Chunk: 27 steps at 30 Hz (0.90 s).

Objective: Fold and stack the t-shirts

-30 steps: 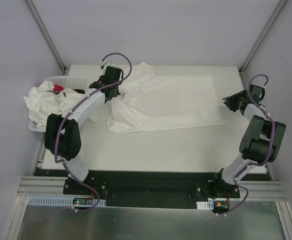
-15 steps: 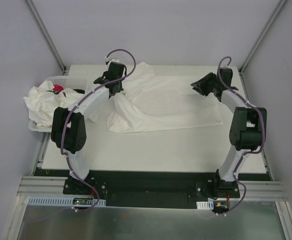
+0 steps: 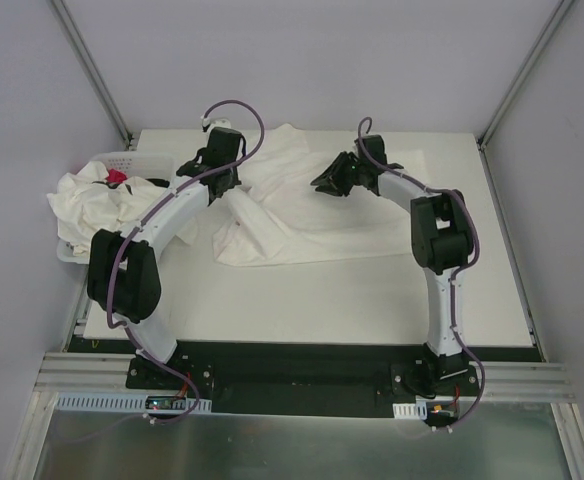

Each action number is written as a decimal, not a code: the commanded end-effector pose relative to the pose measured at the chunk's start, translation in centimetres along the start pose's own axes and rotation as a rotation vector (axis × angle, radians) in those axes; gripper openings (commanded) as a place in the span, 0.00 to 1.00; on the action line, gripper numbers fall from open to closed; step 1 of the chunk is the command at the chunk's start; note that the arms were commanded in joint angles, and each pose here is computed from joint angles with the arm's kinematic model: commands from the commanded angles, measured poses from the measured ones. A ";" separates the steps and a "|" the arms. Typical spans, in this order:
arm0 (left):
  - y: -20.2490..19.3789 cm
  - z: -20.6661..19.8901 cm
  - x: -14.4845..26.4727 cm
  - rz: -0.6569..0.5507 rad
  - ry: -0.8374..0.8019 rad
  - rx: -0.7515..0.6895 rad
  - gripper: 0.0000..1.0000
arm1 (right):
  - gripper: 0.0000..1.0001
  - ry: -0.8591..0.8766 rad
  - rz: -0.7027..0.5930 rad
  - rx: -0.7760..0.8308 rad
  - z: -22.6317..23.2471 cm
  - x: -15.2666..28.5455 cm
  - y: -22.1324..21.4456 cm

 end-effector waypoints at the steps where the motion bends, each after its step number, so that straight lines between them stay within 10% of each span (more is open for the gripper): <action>1: 0.7 -0.2 0.9 -0.040 -0.005 0.028 0.00 | 0.31 0.066 0.100 0.011 3.4 -1.1 -4.0; 17: -0.5 -1.1 0.1 -0.015 -0.016 0.009 0.00 | 0.29 0.123 0.207 0.018 5.7 -2.7 -10.9; 20: -0.8 -1.6 0.0 0.000 -0.037 0.008 0.25 | 0.28 0.120 0.203 0.020 5.7 -2.7 -10.8; 27: -1.0 -2.5 0.4 0.012 -0.071 0.022 0.36 | 0.27 0.122 0.205 0.007 5.4 -3.6 -10.7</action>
Point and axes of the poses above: each gripper's point midway between its finger pads, its own x axis back along the fingers, its own z axis along the line the jaws close on, y = z × x, the point moved 2 cm from there along x, back along the fingers, and after that the axes turned 9 degrees about x, right-handed, at the moved point
